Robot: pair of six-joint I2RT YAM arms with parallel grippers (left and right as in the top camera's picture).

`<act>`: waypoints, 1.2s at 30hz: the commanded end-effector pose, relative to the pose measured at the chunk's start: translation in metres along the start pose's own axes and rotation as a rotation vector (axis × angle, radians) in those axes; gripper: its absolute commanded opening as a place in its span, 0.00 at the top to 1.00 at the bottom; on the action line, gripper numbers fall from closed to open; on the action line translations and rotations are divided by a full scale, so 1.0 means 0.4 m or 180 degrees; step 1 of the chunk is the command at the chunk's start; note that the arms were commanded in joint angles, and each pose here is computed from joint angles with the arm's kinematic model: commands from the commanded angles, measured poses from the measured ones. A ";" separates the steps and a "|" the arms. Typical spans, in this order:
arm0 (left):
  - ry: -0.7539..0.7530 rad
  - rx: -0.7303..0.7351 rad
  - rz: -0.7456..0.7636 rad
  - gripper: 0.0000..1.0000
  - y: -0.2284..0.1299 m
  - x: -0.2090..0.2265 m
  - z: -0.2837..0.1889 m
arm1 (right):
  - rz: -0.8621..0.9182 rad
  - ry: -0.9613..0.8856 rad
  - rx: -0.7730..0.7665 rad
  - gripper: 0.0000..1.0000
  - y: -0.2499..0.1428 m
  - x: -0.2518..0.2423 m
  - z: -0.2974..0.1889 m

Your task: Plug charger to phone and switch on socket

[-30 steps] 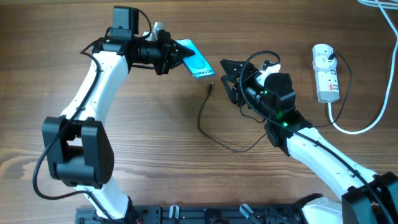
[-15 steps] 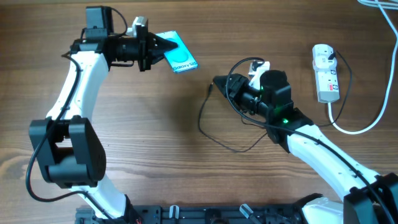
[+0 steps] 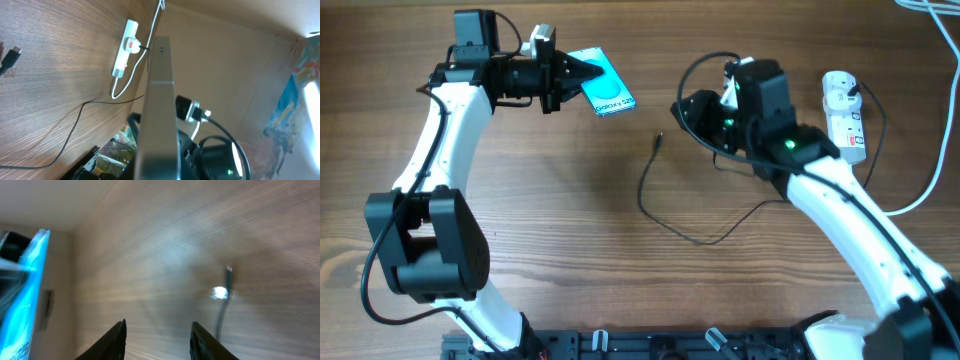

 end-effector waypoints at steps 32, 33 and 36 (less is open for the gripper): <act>-0.0137 0.0047 0.0219 0.96 -0.016 -0.047 -0.016 | -0.0040 -0.0859 0.0938 0.80 -0.073 -0.245 0.388; -0.0137 0.0047 0.0219 0.96 -0.016 -0.047 -0.016 | -0.0046 -0.0864 0.0937 0.80 -0.075 -0.244 0.389; -0.0137 0.0047 0.0218 0.96 -0.016 -0.047 -0.016 | -0.0076 -0.0896 0.0911 0.80 -0.078 -0.245 0.391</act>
Point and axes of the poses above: each gripper's point midway between its finger pads, its own z axis out along the fingers, its own x axis along the line the jaws close on, y = z × x, the point moved 5 cm from there along -z, back along the fingers, and after that the axes turned 9 degrees about z, right-handed, at the moved point
